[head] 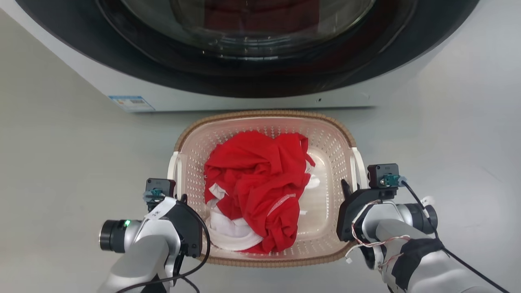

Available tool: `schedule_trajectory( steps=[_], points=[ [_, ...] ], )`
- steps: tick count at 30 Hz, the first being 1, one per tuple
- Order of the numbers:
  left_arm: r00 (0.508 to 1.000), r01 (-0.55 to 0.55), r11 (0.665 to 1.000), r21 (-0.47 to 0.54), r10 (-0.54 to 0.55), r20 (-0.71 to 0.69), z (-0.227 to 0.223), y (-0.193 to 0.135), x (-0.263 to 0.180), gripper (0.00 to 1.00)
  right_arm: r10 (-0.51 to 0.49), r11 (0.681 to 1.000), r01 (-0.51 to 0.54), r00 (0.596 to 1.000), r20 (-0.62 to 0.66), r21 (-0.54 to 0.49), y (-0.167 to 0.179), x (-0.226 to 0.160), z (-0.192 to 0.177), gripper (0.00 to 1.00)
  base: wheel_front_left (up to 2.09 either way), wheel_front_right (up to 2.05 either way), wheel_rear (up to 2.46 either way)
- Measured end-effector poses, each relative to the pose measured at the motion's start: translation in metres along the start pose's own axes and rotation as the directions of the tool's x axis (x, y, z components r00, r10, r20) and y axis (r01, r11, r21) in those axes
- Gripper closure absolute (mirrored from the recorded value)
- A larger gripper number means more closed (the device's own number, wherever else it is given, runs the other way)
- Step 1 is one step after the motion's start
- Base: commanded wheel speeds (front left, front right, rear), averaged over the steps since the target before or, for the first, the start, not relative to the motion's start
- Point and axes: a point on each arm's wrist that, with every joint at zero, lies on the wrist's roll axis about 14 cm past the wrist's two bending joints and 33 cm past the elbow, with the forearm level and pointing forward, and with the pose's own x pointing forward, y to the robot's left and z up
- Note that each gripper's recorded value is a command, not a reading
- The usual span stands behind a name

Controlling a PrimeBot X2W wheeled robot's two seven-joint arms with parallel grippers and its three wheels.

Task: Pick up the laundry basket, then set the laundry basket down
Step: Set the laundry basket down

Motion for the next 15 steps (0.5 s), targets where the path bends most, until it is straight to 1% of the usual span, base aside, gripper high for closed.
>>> schedule_trajectory(
  steps=[15],
  points=[
    [0.998, -0.013, 1.000, -0.001, 0.013, -0.058, -0.008, 0.012, 0.053, 1.00, 0.008, 1.000, -0.008, 0.999, -0.049, -0.009, -0.014, 0.062, -0.012, 1.00, 0.00, 0.00, 0.00]
  ],
)
